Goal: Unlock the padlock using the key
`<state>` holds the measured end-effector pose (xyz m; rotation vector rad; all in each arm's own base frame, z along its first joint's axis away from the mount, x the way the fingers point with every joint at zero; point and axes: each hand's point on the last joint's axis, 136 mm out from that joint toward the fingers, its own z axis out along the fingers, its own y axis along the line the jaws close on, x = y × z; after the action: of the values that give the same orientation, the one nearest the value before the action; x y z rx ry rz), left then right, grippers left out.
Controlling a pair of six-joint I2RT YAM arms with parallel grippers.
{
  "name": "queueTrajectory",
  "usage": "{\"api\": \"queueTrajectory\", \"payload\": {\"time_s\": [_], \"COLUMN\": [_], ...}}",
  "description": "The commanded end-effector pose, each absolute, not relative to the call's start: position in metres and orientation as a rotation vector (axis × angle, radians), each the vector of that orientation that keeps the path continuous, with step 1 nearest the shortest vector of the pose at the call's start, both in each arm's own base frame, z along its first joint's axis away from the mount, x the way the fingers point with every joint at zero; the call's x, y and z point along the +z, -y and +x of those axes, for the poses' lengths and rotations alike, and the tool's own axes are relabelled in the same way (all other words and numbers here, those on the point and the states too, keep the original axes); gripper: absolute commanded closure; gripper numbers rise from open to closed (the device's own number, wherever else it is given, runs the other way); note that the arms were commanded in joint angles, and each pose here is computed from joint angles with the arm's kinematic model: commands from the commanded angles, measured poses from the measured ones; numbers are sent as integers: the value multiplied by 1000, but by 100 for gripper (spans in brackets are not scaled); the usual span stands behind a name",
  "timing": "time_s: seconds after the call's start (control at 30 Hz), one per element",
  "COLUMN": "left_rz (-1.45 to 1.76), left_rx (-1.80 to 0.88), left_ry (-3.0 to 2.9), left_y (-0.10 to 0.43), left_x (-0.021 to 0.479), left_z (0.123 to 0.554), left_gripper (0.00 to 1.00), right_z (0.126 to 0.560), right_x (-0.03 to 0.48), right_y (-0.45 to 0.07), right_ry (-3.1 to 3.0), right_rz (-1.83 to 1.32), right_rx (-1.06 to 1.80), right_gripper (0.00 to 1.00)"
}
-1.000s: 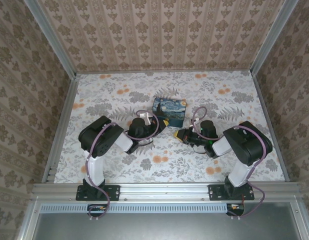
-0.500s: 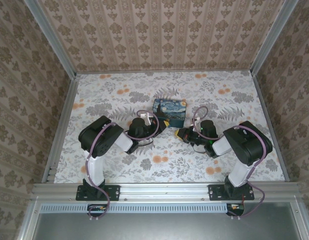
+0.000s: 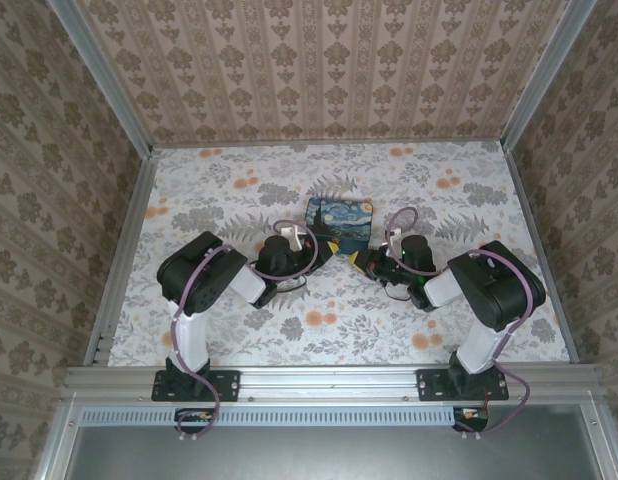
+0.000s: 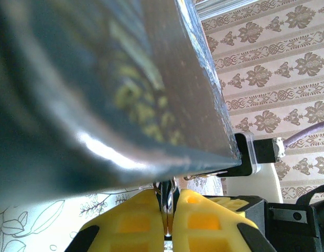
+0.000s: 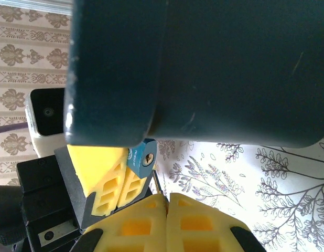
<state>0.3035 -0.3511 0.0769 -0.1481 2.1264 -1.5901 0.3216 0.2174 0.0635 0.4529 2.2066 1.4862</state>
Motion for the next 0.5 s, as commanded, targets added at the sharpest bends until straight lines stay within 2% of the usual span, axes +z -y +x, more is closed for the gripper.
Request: {"api": "queueTrajectory", "payload": {"time_s": [0.0,0.47], "left_rz": [-96,-83], "left_rx": [-1662,-1672], "left_ry": [-2023,-2024], "left_y": [356,361], "left_x": [108,108], "left_z": [304,303], "left_gripper": [100,100], "right_z": [330,336], "right_x": [65,65], "right_y": [-217,-219], "right_ry": [-2184,-2170], "right_rz": [465,481], "right_rx": [1485,1500], "right_gripper": [100,100]}}
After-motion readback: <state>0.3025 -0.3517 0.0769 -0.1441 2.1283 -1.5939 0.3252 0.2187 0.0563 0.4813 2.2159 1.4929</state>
